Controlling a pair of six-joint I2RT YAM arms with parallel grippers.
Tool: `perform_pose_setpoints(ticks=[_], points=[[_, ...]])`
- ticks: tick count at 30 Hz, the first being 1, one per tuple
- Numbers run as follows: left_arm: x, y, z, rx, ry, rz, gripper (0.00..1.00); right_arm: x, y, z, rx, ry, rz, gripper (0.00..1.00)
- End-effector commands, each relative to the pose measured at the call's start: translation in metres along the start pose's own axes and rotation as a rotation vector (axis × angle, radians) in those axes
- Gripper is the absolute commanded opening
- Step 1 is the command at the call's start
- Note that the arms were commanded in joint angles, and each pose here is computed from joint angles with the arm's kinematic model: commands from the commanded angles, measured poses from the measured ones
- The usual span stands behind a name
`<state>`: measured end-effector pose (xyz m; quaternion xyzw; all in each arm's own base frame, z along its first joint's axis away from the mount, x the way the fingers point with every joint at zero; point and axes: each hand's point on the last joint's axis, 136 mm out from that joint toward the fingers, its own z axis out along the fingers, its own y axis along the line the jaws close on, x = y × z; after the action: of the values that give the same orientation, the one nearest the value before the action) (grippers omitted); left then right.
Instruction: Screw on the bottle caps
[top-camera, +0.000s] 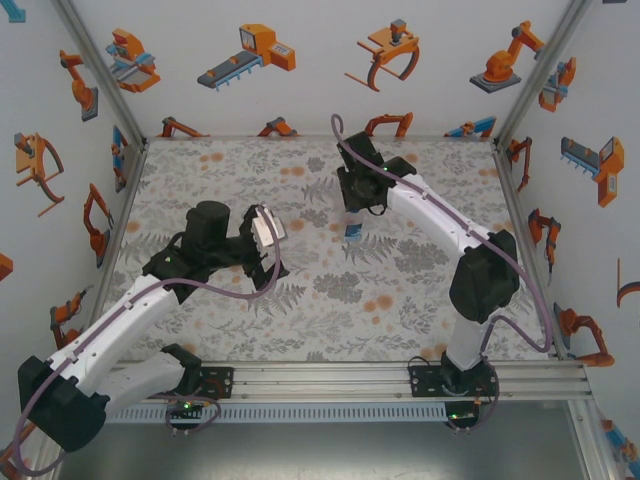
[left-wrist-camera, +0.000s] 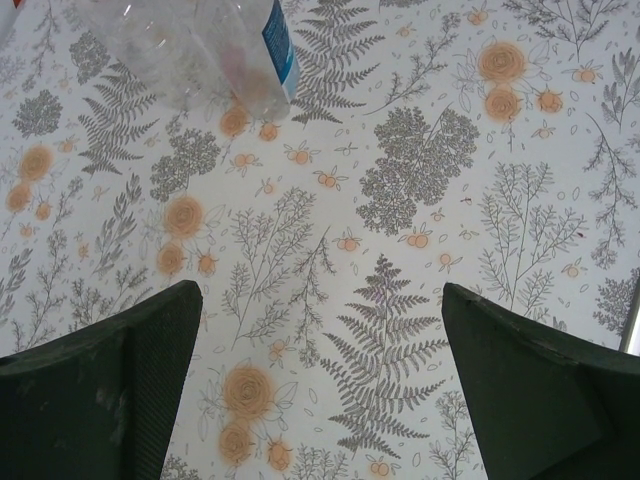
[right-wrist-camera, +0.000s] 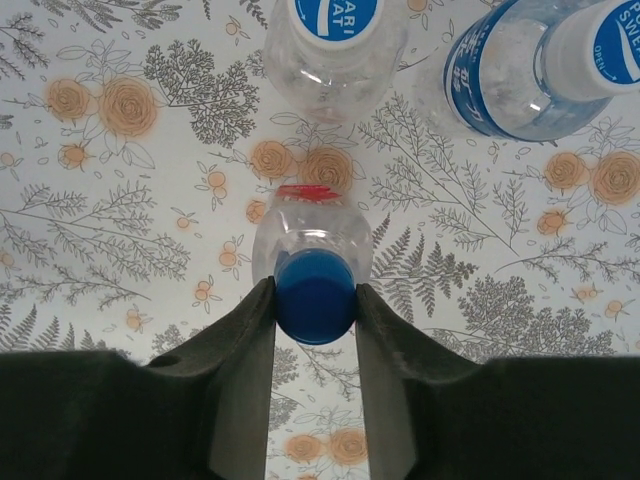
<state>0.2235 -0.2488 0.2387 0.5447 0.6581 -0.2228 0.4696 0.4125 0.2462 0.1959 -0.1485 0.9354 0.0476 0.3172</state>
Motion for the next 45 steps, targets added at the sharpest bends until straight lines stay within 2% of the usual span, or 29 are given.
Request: perform_pose_setpoints(ticks=[1,9,14,16,21,26,31,34,38,42,45], points=[[0.0,0.003,-0.001,-0.018,-0.005,-0.014,0.97,-0.011,-0.004,-0.009,0.014,-0.019,-0.004,0.42],[0.007,0.023,0.004,-0.1,0.013,-0.054,0.97,-0.042,-0.017,-0.056,0.028,-0.114,0.014,0.63],[0.025,0.059,0.002,-0.274,0.049,-0.145,0.97,-0.033,-0.063,-0.071,0.132,-0.143,0.037,0.78],[0.037,0.079,-0.003,-0.374,0.054,-0.207,0.97,-0.021,-0.087,-0.07,0.186,-0.15,0.051,0.99],[0.081,0.116,-0.02,-0.599,0.132,-0.303,0.97,0.029,-0.154,-0.053,0.295,-0.154,0.156,0.99],[0.135,0.133,-0.032,-0.778,0.231,-0.332,0.97,0.091,-0.211,-0.029,0.391,-0.188,0.205,0.99],[0.179,0.147,-0.052,-0.927,0.225,-0.383,0.97,0.141,-0.247,-0.003,0.386,-0.271,0.259,0.99],[0.191,0.156,-0.061,-0.969,0.125,-0.431,0.97,0.148,-0.255,0.006,0.353,-0.413,0.274,0.99],[0.208,0.173,-0.067,-1.004,0.033,-0.509,0.97,0.142,-0.268,0.005,0.345,-0.496,0.349,0.99],[0.224,0.184,-0.062,-0.983,-0.032,-0.587,0.97,0.143,-0.251,0.021,0.215,-0.535,0.289,0.99],[0.241,0.186,-0.054,-0.978,-0.009,-0.613,0.97,0.147,-0.253,0.019,0.231,-0.6,0.297,0.99]])
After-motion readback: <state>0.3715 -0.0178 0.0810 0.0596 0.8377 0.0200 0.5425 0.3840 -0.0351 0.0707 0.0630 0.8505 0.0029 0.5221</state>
